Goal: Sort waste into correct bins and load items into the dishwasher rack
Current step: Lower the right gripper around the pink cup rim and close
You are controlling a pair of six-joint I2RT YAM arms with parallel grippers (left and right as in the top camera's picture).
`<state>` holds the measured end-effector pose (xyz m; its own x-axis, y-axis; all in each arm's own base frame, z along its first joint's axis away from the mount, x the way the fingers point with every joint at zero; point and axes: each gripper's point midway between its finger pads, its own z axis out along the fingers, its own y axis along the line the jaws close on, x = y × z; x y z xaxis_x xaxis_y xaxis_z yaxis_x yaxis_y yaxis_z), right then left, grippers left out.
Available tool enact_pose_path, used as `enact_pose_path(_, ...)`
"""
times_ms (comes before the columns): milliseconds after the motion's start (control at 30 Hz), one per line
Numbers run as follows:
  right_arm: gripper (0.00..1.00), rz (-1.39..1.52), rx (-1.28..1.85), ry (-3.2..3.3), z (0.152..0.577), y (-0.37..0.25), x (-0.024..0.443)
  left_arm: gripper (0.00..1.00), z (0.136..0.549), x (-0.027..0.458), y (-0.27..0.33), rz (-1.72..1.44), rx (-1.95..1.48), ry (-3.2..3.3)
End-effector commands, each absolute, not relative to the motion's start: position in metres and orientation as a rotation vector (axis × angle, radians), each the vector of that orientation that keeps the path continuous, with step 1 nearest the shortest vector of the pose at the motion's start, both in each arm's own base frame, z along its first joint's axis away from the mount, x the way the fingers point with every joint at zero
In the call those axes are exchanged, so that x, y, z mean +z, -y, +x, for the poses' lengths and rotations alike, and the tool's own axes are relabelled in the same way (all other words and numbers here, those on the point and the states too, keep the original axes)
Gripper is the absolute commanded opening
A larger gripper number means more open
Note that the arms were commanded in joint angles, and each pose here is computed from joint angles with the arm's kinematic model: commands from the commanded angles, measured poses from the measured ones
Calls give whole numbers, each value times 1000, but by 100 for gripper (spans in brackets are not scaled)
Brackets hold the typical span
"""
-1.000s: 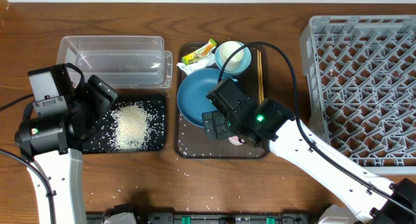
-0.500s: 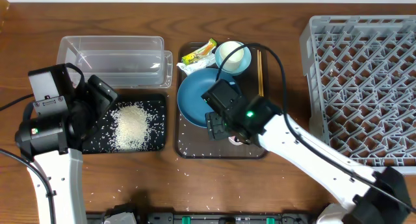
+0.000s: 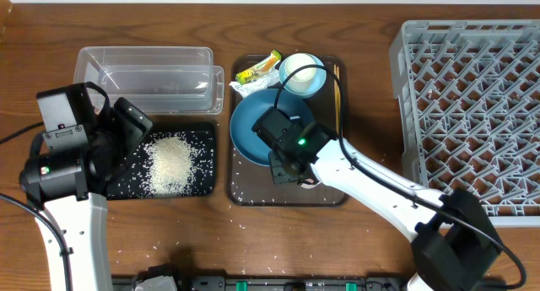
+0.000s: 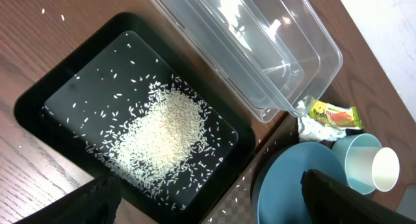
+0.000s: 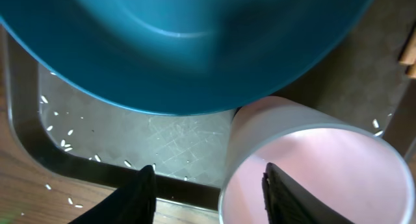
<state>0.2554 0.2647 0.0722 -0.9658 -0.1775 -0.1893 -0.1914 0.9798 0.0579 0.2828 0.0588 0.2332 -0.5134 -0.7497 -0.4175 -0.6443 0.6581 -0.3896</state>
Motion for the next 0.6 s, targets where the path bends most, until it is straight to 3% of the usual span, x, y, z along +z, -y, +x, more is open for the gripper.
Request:
enact_pose_path(0,47,-274,109,-2935,255,-271,73,91,284,240,-62,-1081,-238,-2296)
enact_pose_path(267,29,-276,87,-2951,251,-266,73,92,284,240,-62,-1081,-238,-2296)
enact_pose_path(567,29,-279,74,-2960,249,-264,71,91,284,240,-62,-1081,-238,-2296)
